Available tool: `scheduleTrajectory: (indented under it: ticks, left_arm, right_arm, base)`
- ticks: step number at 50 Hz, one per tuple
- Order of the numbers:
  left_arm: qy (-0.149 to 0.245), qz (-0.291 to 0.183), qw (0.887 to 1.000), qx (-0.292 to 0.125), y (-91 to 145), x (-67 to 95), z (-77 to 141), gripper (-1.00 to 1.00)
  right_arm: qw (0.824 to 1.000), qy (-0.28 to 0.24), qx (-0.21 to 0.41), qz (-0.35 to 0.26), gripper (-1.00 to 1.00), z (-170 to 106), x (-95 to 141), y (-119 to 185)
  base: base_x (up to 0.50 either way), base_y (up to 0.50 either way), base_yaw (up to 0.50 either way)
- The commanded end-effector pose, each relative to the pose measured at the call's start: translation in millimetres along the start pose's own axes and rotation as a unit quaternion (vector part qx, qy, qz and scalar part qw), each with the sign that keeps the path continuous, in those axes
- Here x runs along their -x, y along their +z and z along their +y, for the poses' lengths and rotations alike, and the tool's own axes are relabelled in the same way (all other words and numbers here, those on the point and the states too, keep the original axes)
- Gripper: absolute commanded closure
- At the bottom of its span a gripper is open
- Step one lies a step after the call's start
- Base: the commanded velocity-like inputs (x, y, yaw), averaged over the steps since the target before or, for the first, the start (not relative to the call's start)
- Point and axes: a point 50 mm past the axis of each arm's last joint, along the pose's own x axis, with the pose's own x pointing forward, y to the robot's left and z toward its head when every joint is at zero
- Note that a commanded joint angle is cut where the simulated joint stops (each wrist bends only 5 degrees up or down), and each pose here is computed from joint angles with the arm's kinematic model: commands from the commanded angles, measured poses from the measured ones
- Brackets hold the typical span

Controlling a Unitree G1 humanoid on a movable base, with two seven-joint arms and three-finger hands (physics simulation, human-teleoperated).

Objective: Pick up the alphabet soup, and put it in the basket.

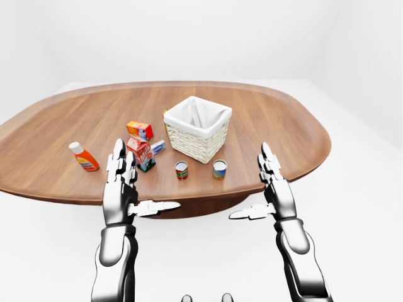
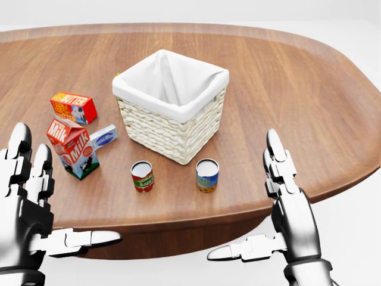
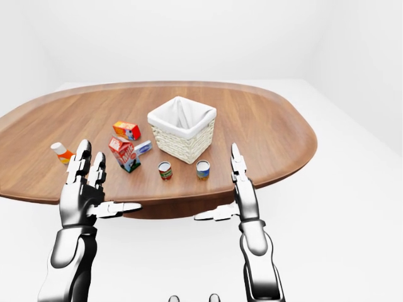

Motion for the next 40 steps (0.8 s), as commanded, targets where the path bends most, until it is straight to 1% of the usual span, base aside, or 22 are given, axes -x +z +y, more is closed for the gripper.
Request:
scheduleTrajectory:
  ticks: [1,25,40]
  left_arm:
    - [-0.001,0.000,1.000,0.000,-0.2,0.1,-0.2,-1.00]
    - [0.000,0.000,1.000,-0.001,0.0,1.0,0.2,-1.00]
    - [0.001,0.001,1.000,-0.002,0.5,1.3,-0.6,-1.00]
  right_arm:
    - [1.000,0.002,0.000,-0.001,-1.00,1.0,0.4,0.2]
    - [1.000,0.000,0.002,0.001,-1.00,1.0,0.8,-1.4]
    - [1.000,0.000,-0.001,0.005,-1.00,1.9,0.4,-1.5]
  base:
    - [0.26,0.00,0.00]
    - [0.31,-0.01,0.00]
    - [0.20,-0.02,0.00]
